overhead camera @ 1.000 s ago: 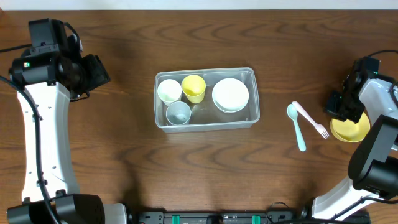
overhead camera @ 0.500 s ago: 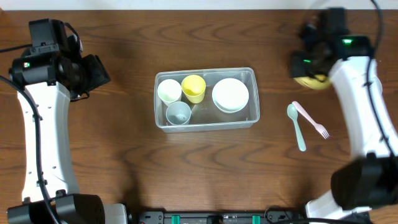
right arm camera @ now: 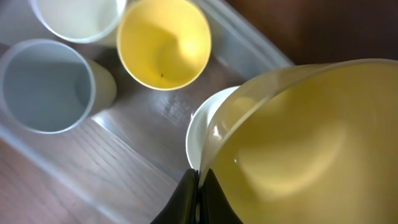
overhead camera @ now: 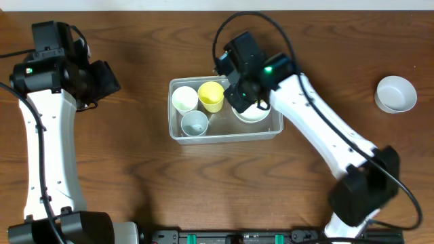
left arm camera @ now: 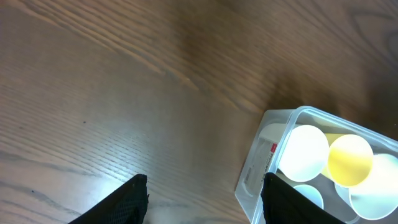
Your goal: Pack container
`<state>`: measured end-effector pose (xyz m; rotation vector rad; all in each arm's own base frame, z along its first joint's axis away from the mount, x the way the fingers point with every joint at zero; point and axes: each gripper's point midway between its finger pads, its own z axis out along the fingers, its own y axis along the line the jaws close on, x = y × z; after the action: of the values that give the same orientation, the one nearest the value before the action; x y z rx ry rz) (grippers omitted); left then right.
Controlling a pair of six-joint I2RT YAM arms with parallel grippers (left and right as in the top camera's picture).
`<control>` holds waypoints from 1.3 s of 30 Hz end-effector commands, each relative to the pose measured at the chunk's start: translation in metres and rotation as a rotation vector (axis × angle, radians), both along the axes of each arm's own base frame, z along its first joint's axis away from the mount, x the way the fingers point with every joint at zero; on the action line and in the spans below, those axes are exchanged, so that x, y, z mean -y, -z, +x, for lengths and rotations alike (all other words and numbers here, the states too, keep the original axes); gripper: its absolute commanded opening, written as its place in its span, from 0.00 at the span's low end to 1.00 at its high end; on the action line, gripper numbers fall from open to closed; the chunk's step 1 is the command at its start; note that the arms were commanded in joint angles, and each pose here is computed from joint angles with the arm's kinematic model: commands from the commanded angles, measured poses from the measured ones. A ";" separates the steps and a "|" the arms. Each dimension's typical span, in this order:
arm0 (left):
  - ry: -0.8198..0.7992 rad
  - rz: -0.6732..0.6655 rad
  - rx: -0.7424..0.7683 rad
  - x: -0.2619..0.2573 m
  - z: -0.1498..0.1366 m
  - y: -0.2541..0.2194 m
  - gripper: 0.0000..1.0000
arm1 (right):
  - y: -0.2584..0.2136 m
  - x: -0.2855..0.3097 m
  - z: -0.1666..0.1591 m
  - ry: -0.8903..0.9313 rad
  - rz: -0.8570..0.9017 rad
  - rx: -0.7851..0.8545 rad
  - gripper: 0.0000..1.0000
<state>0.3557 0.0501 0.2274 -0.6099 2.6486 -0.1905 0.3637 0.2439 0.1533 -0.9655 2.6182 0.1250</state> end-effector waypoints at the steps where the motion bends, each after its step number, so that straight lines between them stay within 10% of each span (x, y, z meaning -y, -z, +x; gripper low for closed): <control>1: -0.008 -0.008 -0.016 -0.001 0.000 0.005 0.60 | 0.019 0.002 0.001 -0.006 -0.048 -0.025 0.01; 6: -0.008 -0.008 -0.016 -0.001 0.000 0.005 0.60 | 0.025 0.004 0.002 -0.002 -0.057 -0.038 0.01; 9: -0.007 -0.007 -0.016 -0.001 0.000 0.005 0.60 | 0.025 0.005 0.001 -0.003 -0.059 -0.040 0.36; 13: -0.008 -0.008 -0.016 -0.001 0.000 0.005 0.60 | 0.025 0.005 0.002 -0.001 -0.059 -0.040 0.43; 23: -0.007 -0.008 -0.017 -0.001 0.000 0.005 0.60 | -0.001 0.030 0.027 0.180 -0.081 0.068 0.42; 26: -0.008 -0.008 -0.017 -0.001 0.000 0.005 0.60 | -0.048 0.064 0.051 0.349 -0.027 0.160 0.45; 29: -0.008 -0.008 -0.017 -0.001 0.000 0.005 0.60 | -0.096 0.117 0.073 0.534 0.051 0.239 0.74; 39: -0.008 -0.008 -0.020 -0.001 -0.001 0.006 0.60 | -0.091 0.356 0.078 1.077 0.016 0.213 0.74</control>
<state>0.3549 0.0499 0.2270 -0.6108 2.6519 -0.1911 0.4462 -0.0773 0.2759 0.3489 2.4833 -0.1866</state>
